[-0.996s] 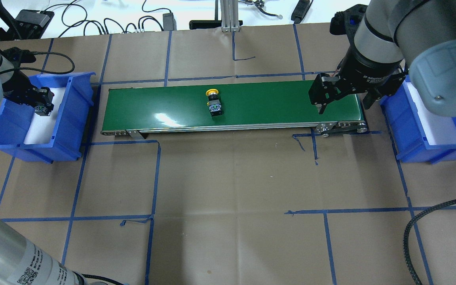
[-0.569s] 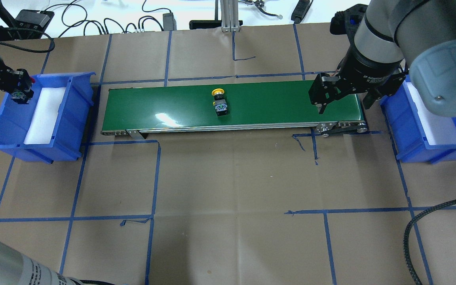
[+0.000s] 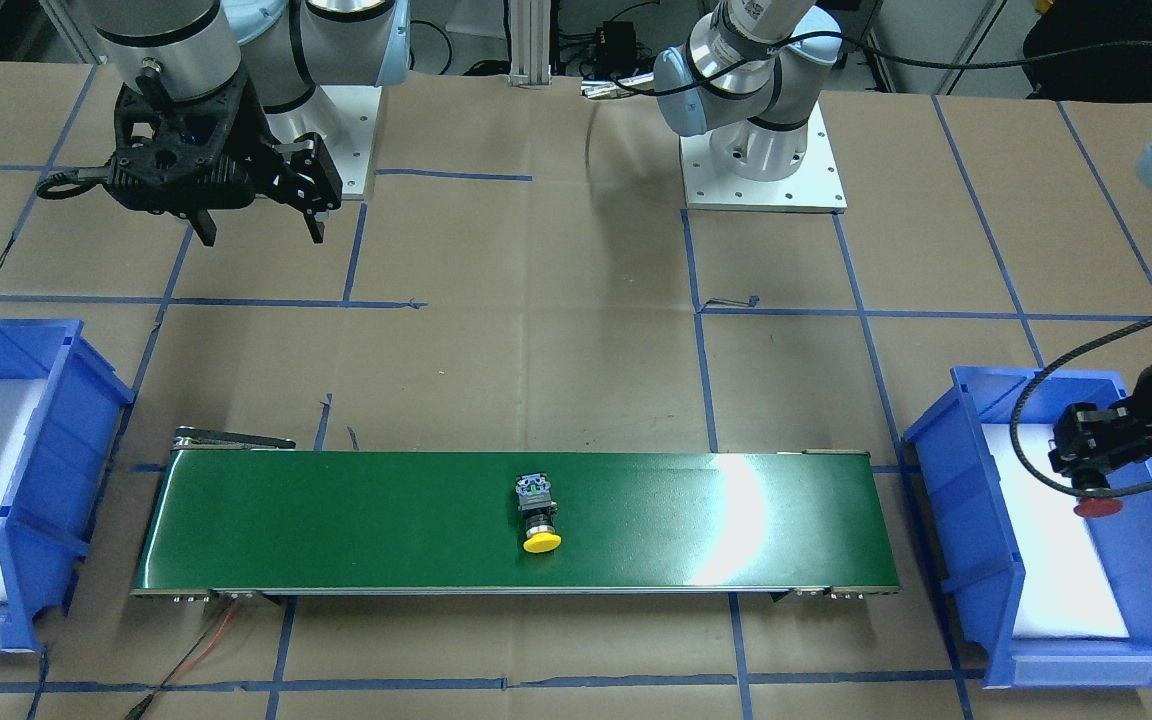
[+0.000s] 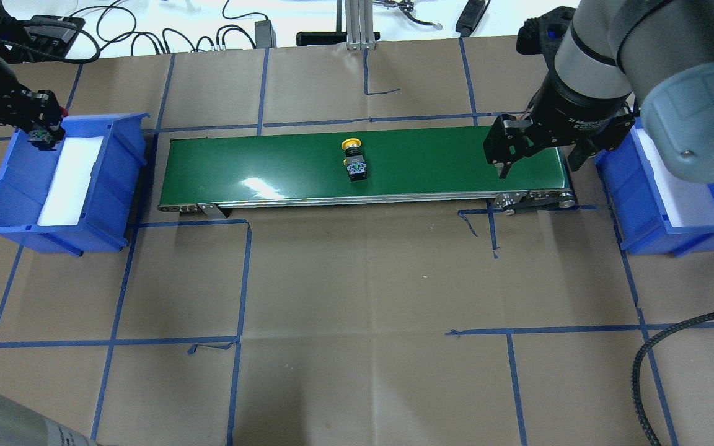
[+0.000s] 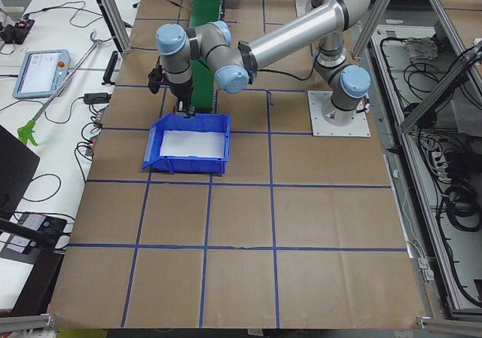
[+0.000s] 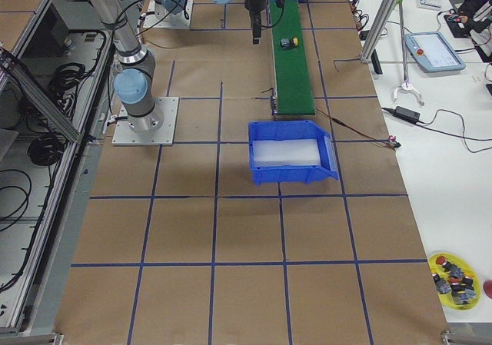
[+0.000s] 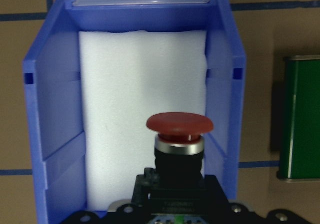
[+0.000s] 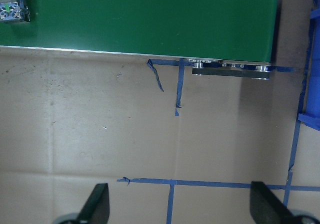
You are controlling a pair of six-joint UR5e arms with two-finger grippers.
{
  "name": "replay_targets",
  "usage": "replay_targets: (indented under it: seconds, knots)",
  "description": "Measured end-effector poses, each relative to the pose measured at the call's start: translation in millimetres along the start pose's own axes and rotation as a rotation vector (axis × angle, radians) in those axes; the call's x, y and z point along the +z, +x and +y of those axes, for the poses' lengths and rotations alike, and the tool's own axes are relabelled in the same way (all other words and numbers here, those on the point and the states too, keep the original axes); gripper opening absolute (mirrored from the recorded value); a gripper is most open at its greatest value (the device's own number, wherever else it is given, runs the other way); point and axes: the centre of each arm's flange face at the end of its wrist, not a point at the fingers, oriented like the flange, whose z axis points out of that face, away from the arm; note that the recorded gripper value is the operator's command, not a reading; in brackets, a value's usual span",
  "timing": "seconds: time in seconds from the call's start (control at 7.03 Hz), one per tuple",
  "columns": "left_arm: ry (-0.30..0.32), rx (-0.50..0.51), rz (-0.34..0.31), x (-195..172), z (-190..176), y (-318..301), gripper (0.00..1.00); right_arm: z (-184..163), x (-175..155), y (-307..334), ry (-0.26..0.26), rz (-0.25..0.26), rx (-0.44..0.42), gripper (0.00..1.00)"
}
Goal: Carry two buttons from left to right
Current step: 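Carry the red button with the left gripper onto the conveyor, then release the red button on the belt and raise the left gripper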
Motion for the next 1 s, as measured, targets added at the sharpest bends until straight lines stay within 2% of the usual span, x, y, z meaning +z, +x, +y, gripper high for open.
replay_targets:
  seconds: [0.28, 0.57, 1.0]
  knots:
    - [0.002, -0.011, 0.002, -6.2, -6.3, 88.8, 0.03, -0.1, -0.1, 0.0, 0.001, 0.0, 0.0, 1.0]
    - [-0.018, -0.069, 0.012, 8.2, -6.3, 171.0, 0.03, -0.3, -0.2, 0.0, 0.002, 0.0, 0.0, 1.0]
    - [-0.059, -0.122, 0.016, 50.5, -9.9, 216.8, 0.03, -0.4, -0.3, 0.0, 0.004, 0.0, 0.0, 1.0]
